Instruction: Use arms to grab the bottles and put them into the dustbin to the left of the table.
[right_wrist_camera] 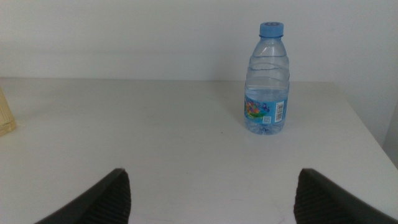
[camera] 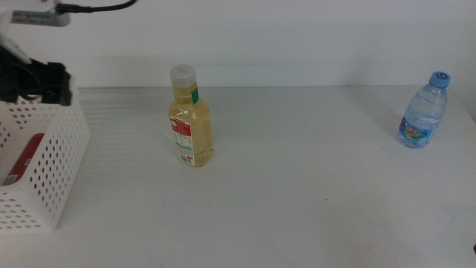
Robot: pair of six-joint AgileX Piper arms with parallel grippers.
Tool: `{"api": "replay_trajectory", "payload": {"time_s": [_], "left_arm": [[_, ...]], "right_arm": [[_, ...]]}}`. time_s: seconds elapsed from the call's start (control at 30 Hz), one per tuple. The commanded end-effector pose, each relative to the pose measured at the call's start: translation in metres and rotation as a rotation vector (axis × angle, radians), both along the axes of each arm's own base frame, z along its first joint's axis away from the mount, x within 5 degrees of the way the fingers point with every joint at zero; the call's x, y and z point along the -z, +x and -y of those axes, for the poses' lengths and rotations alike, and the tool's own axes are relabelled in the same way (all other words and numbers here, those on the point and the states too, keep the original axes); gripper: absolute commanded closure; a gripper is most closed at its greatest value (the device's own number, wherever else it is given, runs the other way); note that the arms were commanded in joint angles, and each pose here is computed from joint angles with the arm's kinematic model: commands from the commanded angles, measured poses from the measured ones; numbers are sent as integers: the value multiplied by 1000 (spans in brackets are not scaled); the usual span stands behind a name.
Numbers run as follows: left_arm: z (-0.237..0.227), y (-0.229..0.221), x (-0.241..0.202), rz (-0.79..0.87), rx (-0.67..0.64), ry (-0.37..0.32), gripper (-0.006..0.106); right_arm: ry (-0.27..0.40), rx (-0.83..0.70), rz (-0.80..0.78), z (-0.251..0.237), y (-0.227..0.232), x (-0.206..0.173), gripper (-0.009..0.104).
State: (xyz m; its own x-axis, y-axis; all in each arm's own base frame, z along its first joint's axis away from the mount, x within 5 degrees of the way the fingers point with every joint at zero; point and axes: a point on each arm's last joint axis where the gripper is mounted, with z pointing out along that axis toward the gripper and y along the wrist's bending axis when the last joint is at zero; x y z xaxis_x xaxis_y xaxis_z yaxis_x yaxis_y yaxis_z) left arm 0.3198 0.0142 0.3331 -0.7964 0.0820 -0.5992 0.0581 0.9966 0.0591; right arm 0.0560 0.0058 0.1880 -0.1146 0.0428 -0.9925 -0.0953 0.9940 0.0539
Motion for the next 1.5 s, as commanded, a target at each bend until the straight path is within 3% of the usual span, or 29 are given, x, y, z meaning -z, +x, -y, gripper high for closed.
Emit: {"api": "replay_trajectory", "payload": {"time_s": [0.0, 0.27, 0.67, 0.97, 1.2, 1.47], "left_arm": [[19, -18, -26, 180, 23, -22, 21], [66, -62, -9, 426, 176, -91, 24], [101, -118, 69, 679, 368, -187, 24], [91, -147, 105, 862, 366, -243, 22], [85, -151, 111, 876, 308, -262, 13], [87, -152, 111, 874, 322, -288, 13]], "right_arm": [[-7, 6, 113, 1, -2, -11, 23], [-7, 6, 113, 1, -2, -11, 23], [-7, 6, 113, 1, -2, -11, 23], [-7, 6, 113, 1, -2, -11, 23], [-7, 6, 113, 1, -2, -11, 23], [-7, 6, 113, 1, -2, -11, 23]]}}
